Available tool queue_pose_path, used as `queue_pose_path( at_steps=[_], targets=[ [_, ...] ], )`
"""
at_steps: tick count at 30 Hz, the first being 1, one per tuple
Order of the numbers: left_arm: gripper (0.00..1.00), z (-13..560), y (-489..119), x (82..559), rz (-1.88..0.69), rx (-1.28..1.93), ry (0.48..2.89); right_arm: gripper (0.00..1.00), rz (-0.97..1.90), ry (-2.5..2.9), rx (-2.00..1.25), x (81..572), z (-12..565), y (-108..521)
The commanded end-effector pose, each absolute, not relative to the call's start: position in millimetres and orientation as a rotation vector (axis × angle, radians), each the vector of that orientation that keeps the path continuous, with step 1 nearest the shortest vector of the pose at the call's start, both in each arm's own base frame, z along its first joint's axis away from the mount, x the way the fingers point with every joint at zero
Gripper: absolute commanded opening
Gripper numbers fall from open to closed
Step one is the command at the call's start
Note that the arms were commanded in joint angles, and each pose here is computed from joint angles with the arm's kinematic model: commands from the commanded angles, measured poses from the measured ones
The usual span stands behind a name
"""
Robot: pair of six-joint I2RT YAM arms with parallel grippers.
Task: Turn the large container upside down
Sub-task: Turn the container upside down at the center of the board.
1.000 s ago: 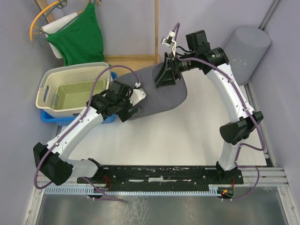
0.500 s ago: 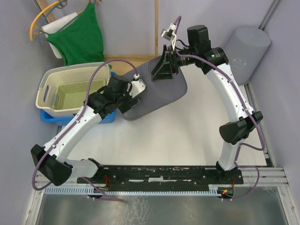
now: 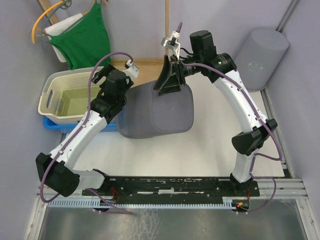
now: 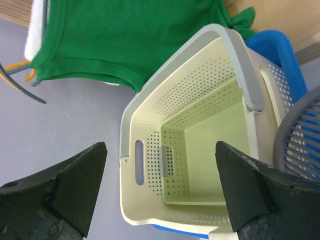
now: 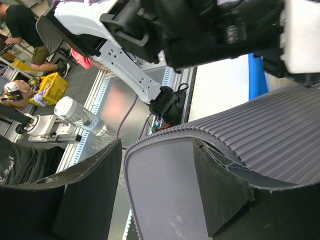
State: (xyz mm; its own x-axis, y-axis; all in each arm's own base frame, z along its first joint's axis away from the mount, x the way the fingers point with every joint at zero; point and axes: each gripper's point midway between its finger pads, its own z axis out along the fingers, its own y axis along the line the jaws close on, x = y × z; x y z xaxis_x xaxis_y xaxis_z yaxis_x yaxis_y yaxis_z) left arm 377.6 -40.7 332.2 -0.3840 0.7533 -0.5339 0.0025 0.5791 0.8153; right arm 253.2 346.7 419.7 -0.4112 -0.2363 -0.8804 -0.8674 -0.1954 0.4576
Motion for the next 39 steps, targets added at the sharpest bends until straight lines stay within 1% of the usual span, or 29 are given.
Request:
queue_pose_path(
  at_steps=[1, 5, 7, 14, 21, 26, 31, 34, 37, 39],
  targets=[
    [0.96, 326, -27, 398, 0.894, 0.598, 1.818, 0.68, 1.574, 1.534, -1.31, 264, 414, 354],
    [0.96, 289, -29, 402, 0.859, 0.662, 1.886, 0.68, 1.552, 1.539, -1.311, 264, 412, 352],
    [0.96, 281, -36, 401, 0.796, 0.673, 1.914, 0.68, 1.54, 1.544, -1.31, 265, 411, 352],
    [0.96, 286, -59, 405, 0.704, 0.689, 1.926, 0.68, 1.549, 1.53, -1.308, 266, 415, 353],
    [0.97, 296, -119, 403, 0.648, 0.792, 1.87, 0.68, 1.544, 1.511, -1.313, 265, 420, 354],
    [0.97, 314, -155, 396, 0.492, 0.826, 1.859, 0.67, 1.503, 1.498, -1.336, 259, 420, 347],
    [0.97, 320, -175, 383, 0.369, 0.877, 1.877, 0.67, 1.462, 1.497, -1.351, 251, 417, 339],
    [0.97, 311, -168, 380, 0.419, 0.886, 1.899, 0.67, 1.412, 1.492, -1.336, 249, 413, 332],
    [0.97, 303, -152, 383, 0.529, 0.872, 1.891, 0.68, 1.388, 1.465, -1.296, 249, 421, 324],
    [0.97, 292, -146, 383, 0.547, 0.878, 1.908, 0.68, 1.394, 1.464, -1.289, 247, 425, 322]
  ],
)
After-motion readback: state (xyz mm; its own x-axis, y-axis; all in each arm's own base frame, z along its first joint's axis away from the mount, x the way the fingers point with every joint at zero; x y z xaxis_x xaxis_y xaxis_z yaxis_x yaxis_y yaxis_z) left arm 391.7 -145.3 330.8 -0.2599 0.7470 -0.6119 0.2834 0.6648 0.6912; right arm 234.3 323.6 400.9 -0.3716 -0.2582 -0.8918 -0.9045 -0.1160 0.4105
